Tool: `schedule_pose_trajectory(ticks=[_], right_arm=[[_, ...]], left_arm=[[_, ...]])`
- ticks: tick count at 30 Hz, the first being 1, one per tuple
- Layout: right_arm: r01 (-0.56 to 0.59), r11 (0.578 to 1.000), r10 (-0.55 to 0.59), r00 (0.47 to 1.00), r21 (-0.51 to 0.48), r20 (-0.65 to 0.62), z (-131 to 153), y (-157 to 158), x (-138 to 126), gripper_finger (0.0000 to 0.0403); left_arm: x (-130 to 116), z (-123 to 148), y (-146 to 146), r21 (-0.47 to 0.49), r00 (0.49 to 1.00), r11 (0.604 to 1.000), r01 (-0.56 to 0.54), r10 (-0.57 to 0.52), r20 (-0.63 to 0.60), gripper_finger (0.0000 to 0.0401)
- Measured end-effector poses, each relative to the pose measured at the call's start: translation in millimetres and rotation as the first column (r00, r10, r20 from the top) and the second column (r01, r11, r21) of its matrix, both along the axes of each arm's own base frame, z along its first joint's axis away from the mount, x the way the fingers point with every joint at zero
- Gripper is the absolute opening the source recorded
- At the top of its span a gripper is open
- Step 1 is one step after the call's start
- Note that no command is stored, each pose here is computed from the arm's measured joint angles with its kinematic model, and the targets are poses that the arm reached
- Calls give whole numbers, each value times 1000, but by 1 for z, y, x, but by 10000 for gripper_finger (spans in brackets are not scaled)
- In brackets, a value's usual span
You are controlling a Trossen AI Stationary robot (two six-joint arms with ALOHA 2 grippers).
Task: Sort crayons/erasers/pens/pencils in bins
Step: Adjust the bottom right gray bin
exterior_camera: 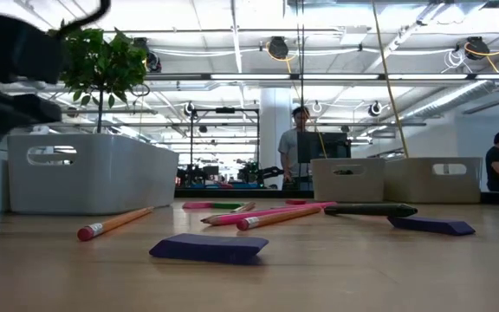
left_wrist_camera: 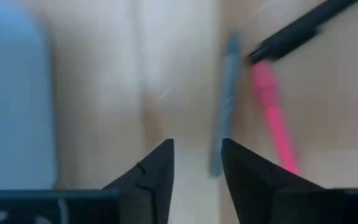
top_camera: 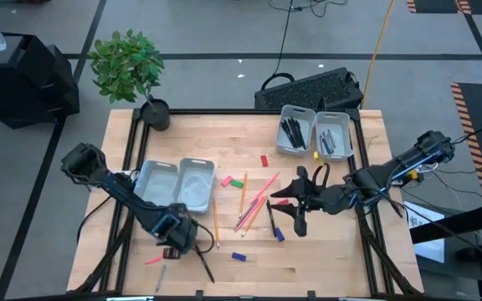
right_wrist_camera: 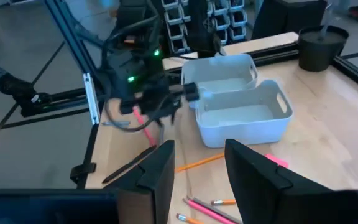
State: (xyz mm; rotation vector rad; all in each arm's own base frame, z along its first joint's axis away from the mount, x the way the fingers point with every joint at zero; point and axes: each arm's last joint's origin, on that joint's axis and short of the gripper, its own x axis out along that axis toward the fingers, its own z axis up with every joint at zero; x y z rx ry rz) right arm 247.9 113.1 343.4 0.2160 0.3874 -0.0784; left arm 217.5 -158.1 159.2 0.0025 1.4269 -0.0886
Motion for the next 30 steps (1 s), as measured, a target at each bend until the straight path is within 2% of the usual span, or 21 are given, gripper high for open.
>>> schedule_pose_trajectory(ticks=[7, 15, 20, 24, 30], right_arm=[[57, 997, -58, 998, 49, 8, 1, -9, 4, 134], [86, 994, -89, 995, 65, 51, 5, -16, 9, 134], [88, 995, -91, 994, 56, 52, 5, -18, 10, 134], [89, 995, -92, 994, 54, 52, 5, -19, 10, 134], [83, 996, -84, 995, 33, 52, 5, -19, 10, 134]], left_arm=[[0, -7, -3, -10, 993, 995, 100, -100, 58, 133], [-13, -16, -3, 11, 993, 993, 114, -114, 27, 133], [-17, -18, -8, -31, 993, 993, 114, -114, -6, 126], [-17, -15, -7, -20, 996, 996, 87, -87, -34, 114], [-11, -11, -6, -30, 997, 997, 75, -75, -8, 111]])
